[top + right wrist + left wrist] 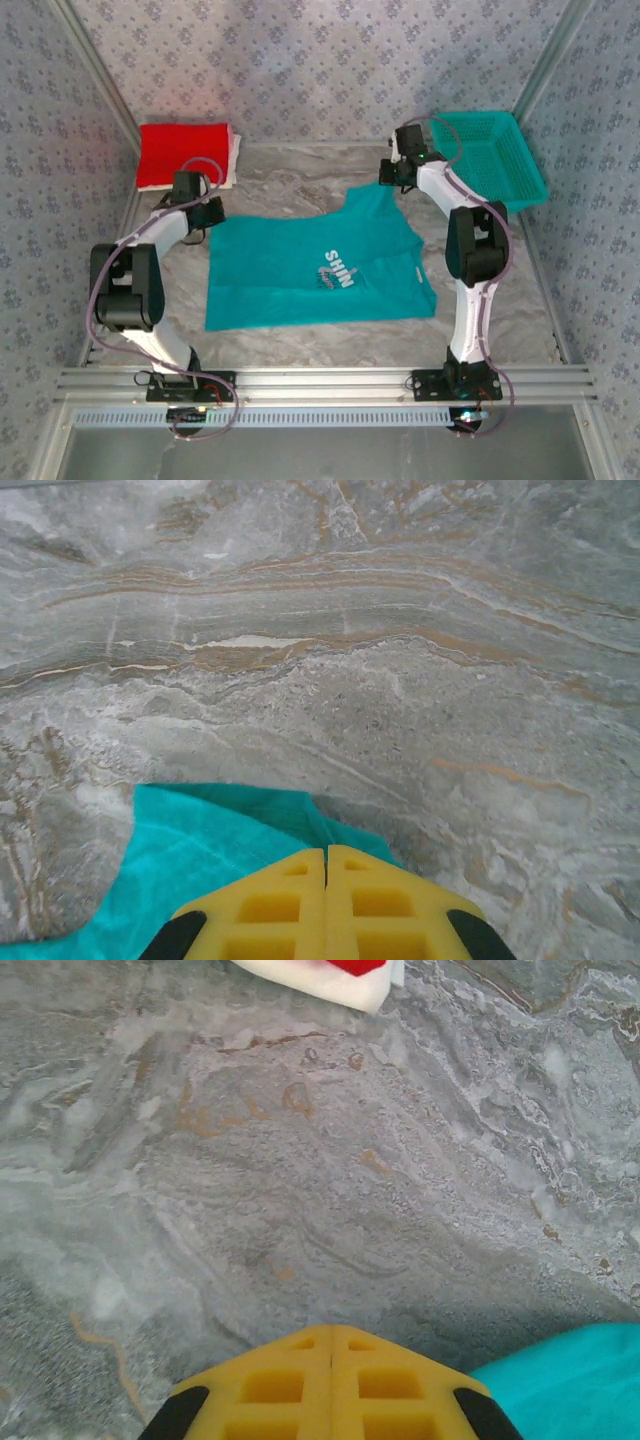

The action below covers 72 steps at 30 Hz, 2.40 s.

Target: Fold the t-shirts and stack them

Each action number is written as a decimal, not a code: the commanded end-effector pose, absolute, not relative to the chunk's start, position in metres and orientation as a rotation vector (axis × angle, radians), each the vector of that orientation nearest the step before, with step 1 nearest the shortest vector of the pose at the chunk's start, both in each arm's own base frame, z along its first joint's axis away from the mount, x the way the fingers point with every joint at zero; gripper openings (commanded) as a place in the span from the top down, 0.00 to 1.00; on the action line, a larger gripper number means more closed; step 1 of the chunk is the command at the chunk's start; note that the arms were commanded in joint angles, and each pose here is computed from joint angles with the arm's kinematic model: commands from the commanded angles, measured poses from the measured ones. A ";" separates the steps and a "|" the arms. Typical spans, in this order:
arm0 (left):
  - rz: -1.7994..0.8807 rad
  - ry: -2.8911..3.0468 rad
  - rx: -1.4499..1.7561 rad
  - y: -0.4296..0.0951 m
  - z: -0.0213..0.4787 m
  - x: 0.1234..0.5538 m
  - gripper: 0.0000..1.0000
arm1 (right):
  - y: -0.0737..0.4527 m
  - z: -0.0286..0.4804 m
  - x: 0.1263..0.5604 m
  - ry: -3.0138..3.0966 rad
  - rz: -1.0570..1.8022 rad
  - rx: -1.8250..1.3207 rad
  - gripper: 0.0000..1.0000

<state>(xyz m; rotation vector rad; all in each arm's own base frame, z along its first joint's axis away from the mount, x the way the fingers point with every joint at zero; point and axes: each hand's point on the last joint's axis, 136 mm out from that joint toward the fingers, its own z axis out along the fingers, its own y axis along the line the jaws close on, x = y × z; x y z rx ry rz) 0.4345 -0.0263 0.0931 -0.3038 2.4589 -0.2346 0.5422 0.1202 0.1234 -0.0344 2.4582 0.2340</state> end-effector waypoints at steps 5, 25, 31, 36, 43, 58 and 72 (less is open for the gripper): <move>-0.202 2.371 -0.329 -0.009 0.105 0.430 1.00 | 0.107 0.182 0.513 2.311 0.213 -0.022 1.00; -0.158 2.318 -0.379 0.001 0.105 0.399 1.00 | 0.101 0.182 0.418 2.273 0.181 0.024 1.00; -0.210 2.328 -0.414 -0.004 0.100 0.388 1.00 | 0.098 0.181 0.400 2.274 0.180 0.036 1.00; -0.175 2.366 -0.447 0.001 0.091 0.374 1.00 | 0.097 0.179 0.385 2.278 0.174 0.033 1.00; -0.157 2.414 -0.468 0.003 0.090 0.366 1.00 | 0.097 0.175 0.374 2.291 0.190 0.039 1.00; -0.155 2.483 -0.500 0.002 0.079 0.338 1.00 | 0.096 0.161 0.335 2.335 0.202 0.049 1.00; -0.243 2.432 -0.634 -0.005 0.062 0.269 0.67 | 0.088 0.146 0.270 2.377 0.277 0.088 0.58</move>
